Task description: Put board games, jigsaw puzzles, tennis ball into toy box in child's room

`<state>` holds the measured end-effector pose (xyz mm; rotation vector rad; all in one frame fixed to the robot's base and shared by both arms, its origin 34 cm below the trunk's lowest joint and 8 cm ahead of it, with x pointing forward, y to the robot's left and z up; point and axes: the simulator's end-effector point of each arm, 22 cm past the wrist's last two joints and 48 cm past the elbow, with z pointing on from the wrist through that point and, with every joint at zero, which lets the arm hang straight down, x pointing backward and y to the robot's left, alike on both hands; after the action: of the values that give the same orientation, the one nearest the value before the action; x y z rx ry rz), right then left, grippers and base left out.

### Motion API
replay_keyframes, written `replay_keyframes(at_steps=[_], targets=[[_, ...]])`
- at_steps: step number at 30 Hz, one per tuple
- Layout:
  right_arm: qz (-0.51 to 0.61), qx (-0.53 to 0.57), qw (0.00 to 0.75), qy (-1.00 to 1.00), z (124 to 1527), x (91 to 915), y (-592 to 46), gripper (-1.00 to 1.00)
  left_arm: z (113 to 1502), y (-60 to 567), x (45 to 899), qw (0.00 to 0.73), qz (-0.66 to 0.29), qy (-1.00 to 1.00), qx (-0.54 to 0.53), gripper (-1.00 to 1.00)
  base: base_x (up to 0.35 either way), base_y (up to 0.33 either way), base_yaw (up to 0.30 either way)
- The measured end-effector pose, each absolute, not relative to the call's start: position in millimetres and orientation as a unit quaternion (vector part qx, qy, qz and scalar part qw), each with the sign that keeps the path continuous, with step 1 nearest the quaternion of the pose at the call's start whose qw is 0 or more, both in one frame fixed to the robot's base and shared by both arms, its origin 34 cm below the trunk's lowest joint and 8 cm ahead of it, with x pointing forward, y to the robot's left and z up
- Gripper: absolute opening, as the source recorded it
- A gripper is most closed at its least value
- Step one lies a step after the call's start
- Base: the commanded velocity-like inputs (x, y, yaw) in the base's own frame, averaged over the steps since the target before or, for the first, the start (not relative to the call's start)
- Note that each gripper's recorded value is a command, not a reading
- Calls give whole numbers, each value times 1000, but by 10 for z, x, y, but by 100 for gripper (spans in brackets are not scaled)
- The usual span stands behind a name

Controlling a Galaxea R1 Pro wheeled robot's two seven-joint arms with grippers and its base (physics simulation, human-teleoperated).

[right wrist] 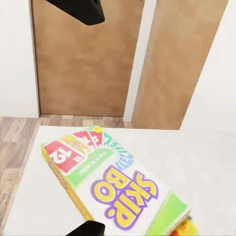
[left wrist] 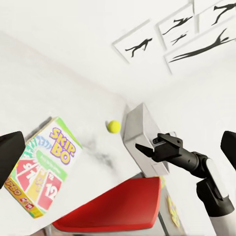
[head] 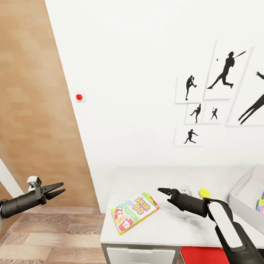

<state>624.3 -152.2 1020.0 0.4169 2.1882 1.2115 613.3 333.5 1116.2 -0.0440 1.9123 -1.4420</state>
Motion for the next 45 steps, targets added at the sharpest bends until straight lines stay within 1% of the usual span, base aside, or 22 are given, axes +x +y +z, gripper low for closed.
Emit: replay_keyframes(at_steps=[8,15,20,22,24,26,31,36,43,45], targets=[[454,155,299,825,10193,6240,-1499,100,11162,3344,6131,365,-560,744,-17,100,50,33,-256],[449,156,298,828,10163,6246,-1477,100,11155,3348,6131,364,-559,744,-18,100,70,50,-47],[395,160,301,853,10020,6294,-1640,100,11151,3345,6130,364,-559,745,-18,100,8,6,-5],[368,157,313,861,10096,6434,-1742,100,11150,3340,6130,363,-560,745,-18,100,2,1,-1],[340,147,333,867,10385,6740,-1823,100,11147,3337,6130,363,-560,745,-18,100,1,0,0],[317,145,335,875,10521,6943,-1884,100,11148,3336,6131,363,-560,745,-17,100,0,0,0],[264,167,303,900,10574,7397,-2047,100,11144,3342,6130,363,-559,745,-18,100,0,0,0],[242,186,249,919,10307,7465,-2076,100,11145,3336,6131,363,-559,745,-17,100,0,0,0],[234,193,237,923,10208,7474,-2076,100,11144,3335,6129,363,-559,745,-17,100,0,0,0],[221,174,236,930,10177,7459,-1986,100,11145,3335,6129,363,-560,745,-17,100,0,0,0]])
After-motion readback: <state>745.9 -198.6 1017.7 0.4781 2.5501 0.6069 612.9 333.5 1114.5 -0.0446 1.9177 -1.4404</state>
